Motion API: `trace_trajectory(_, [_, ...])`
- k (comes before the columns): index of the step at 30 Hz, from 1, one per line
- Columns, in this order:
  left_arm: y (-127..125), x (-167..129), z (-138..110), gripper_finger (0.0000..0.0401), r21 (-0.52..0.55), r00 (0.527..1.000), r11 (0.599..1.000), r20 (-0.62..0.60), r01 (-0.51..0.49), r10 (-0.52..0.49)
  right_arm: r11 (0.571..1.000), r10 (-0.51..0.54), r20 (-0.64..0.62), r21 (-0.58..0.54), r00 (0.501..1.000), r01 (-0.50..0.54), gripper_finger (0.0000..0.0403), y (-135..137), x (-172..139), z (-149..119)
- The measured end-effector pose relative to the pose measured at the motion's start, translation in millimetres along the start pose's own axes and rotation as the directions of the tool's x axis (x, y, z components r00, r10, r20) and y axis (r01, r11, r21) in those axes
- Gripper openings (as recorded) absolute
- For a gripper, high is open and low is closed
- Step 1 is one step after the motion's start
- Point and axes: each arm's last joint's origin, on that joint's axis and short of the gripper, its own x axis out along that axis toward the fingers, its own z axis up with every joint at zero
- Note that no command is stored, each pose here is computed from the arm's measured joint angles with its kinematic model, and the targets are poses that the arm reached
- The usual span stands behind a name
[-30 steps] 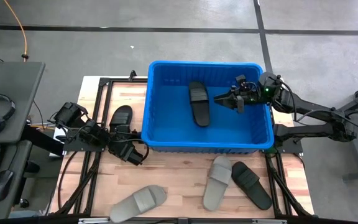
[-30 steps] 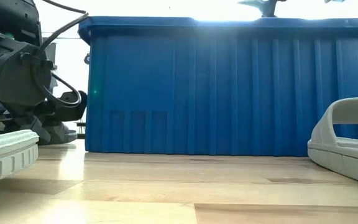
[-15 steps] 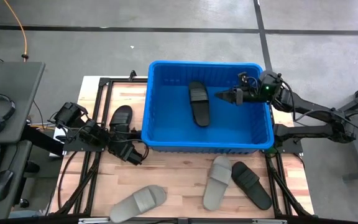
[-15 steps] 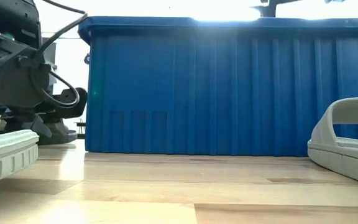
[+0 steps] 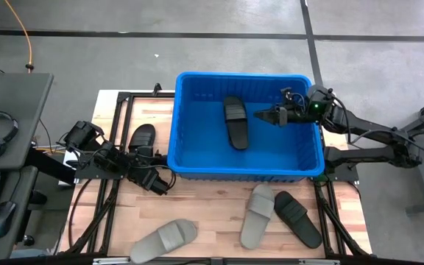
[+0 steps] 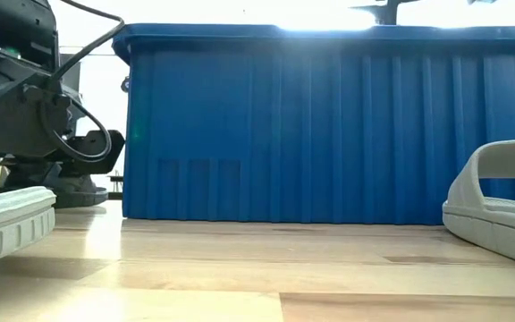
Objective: Pick and place slides into bin
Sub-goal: Put the black slides into the blue bin
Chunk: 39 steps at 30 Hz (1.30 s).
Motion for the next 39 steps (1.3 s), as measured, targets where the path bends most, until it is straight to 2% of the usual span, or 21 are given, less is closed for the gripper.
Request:
trace_trajectory(5, [-0.2, 0.0, 0.3, 0.0115, 0.000, 1.000, 1.000, 0.010, 0.006, -0.006, 1.000, -0.005, 0.005, -0.011, 1.000, 0.005, 0.0179, 1.8, 1.0, -2.2])
trace_trajectory(15, [-0.9, 0.0, 1.0, 0.0043, -0.002, 0.999, 1.000, 0.037, 0.025, -0.025, 1.000, -0.009, -0.008, -0.018, 1.000, 0.009, 0.0179, 1.9, 1.4, -4.2])
trace_trajectory(23, [-1.0, 0.0, 0.9, 0.0006, -0.009, 0.999, 1.000, 0.036, 0.027, -0.026, 1.000, -0.012, -0.011, -0.025, 1.000, 0.011, 0.0179, 1.6, 1.4, -4.4])
trace_trajectory(39, [-2.1, -0.3, 0.4, 0.0009, -0.022, 0.999, 0.999, 0.028, 0.029, -0.029, 0.999, -0.028, -0.026, -0.026, 0.999, 0.027, 0.0179, 0.0, 1.3, -5.8])
